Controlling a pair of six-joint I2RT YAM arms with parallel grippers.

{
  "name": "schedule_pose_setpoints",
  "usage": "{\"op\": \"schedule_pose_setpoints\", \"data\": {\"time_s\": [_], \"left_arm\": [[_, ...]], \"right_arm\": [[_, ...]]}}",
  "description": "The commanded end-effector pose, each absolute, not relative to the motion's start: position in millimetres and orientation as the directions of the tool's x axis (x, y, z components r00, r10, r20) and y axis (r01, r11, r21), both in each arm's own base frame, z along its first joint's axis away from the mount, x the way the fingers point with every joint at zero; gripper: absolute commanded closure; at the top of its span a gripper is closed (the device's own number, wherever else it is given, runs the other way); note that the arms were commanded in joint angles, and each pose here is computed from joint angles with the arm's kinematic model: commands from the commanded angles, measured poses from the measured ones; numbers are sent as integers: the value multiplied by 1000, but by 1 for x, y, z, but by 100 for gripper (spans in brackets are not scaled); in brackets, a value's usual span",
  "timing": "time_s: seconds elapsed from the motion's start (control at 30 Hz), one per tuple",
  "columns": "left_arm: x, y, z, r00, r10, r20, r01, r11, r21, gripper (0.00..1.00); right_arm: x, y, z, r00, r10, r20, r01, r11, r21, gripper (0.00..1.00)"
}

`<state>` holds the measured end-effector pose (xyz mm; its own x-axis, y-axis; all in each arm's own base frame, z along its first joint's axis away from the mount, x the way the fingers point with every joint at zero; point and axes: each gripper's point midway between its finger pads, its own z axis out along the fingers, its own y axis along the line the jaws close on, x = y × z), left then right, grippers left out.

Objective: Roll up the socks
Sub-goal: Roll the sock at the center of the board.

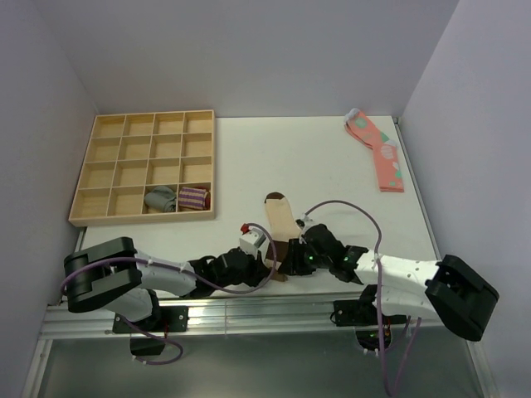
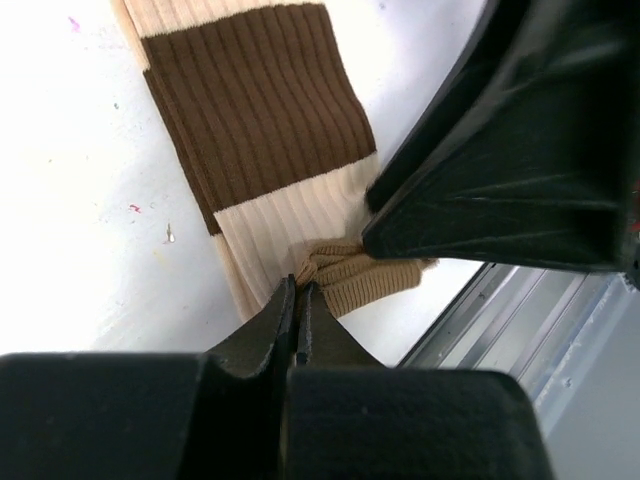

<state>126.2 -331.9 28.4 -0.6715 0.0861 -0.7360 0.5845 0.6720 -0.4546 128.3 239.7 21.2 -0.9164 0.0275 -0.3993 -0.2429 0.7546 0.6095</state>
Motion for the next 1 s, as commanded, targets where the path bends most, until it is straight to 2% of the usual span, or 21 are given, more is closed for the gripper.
{"op": "schedule_pose_setpoints", "data": {"time_s": [0.0, 0.2, 0.37, 0.67, 0.97], "left_arm": [[123, -328, 23, -714, 114, -691, 541, 716, -441, 100], [120, -324, 15, -765, 128, -632, 486, 759, -434, 100], [117, -324, 12, -804, 125, -581, 437, 787, -436, 100], [117, -307, 10, -850, 114, -514, 371, 822, -432, 100], [119, -305, 23, -848, 108, -519, 374, 816, -441, 100]], "right_arm": [[145, 232, 33, -861, 63, -504, -269, 785, 559, 59], [153, 233, 63, -789, 114, -604, -328, 753, 571, 55], [149, 239, 70, -752, 128, -647, -364, 738, 569, 55], [129, 255, 51, -742, 73, -667, -386, 767, 513, 57], [123, 259, 38, -749, 43, -661, -374, 796, 476, 57]]}}
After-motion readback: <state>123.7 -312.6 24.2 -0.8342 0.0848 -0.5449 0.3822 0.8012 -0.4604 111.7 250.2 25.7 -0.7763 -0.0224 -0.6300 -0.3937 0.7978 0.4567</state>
